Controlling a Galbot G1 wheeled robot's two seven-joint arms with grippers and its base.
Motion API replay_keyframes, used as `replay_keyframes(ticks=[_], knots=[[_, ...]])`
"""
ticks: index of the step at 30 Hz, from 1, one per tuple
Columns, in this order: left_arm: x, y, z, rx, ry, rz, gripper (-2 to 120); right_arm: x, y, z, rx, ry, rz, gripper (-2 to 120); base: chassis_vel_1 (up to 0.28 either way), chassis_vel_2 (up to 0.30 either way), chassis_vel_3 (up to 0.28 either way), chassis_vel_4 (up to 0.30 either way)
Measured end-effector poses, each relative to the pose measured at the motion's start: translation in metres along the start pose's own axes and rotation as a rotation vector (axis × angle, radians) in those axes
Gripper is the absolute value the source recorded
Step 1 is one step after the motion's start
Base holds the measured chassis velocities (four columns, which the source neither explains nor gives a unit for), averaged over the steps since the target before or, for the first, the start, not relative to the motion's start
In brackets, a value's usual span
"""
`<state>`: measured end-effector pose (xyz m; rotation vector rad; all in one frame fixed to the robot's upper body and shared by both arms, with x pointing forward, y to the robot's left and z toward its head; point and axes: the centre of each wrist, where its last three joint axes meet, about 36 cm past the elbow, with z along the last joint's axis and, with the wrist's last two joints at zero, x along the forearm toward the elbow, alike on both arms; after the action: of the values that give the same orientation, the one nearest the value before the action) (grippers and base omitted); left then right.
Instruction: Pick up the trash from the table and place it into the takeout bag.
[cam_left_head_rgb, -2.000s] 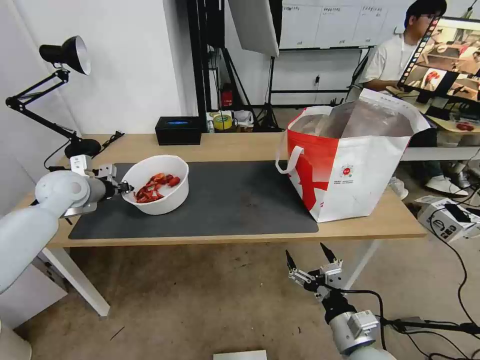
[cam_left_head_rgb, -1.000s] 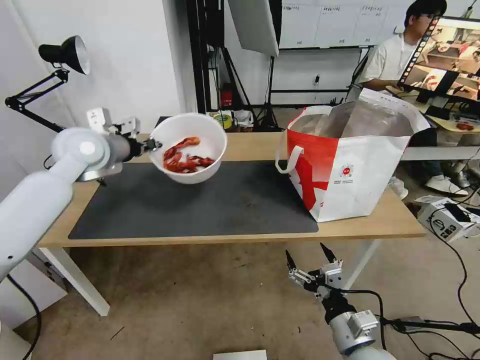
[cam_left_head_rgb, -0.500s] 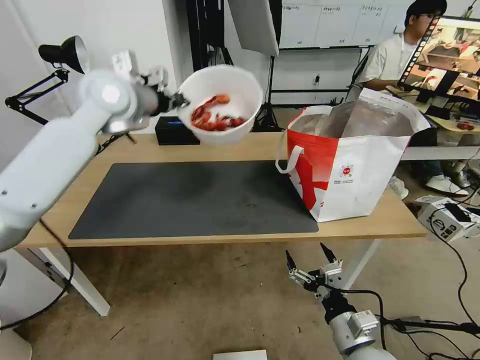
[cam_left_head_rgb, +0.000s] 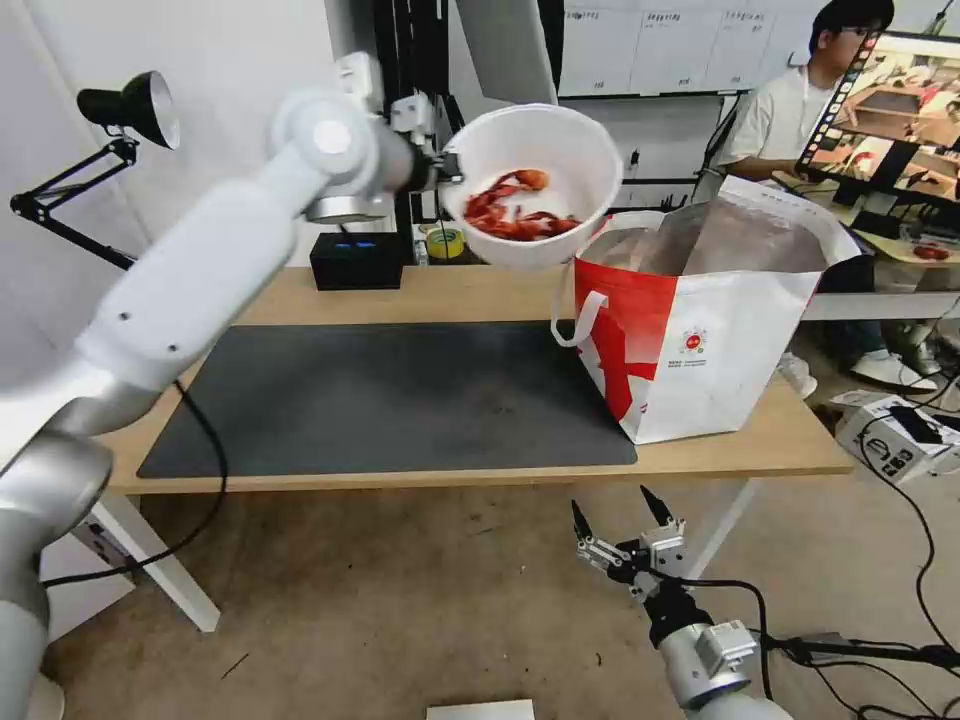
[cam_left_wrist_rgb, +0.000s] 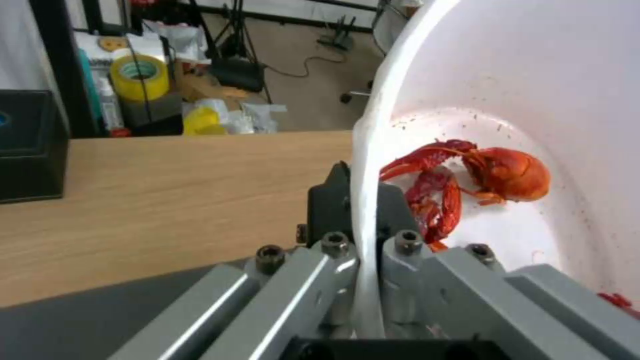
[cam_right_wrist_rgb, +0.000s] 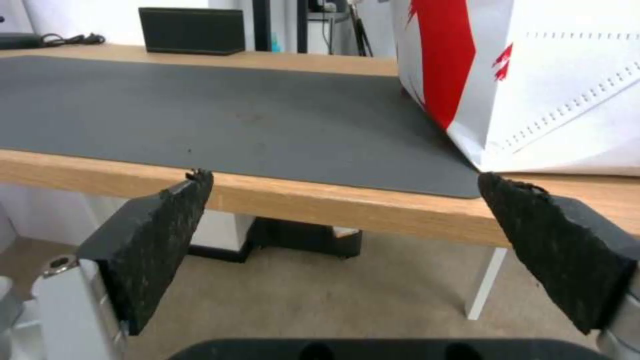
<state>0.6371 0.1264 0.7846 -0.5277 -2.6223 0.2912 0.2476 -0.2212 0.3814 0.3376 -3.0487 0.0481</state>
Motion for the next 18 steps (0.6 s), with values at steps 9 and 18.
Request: replay_keyframes(ticks=[9, 18], knots=[[-0.028, -0.054, -0.011, 0.037, 0.035, 0.03, 0, 0.0, 0.0, 0.0, 0.0, 0.0, 0.0, 100, 0.0, 0.0, 0.0, 0.0], [-0.067, -0.116, -0.001, 0.02, 0.041, 0.001, 0, 0.0, 0.0, 0.0, 0.0, 0.0, 0.0, 100, 0.0, 0.0, 0.0, 0.0]])
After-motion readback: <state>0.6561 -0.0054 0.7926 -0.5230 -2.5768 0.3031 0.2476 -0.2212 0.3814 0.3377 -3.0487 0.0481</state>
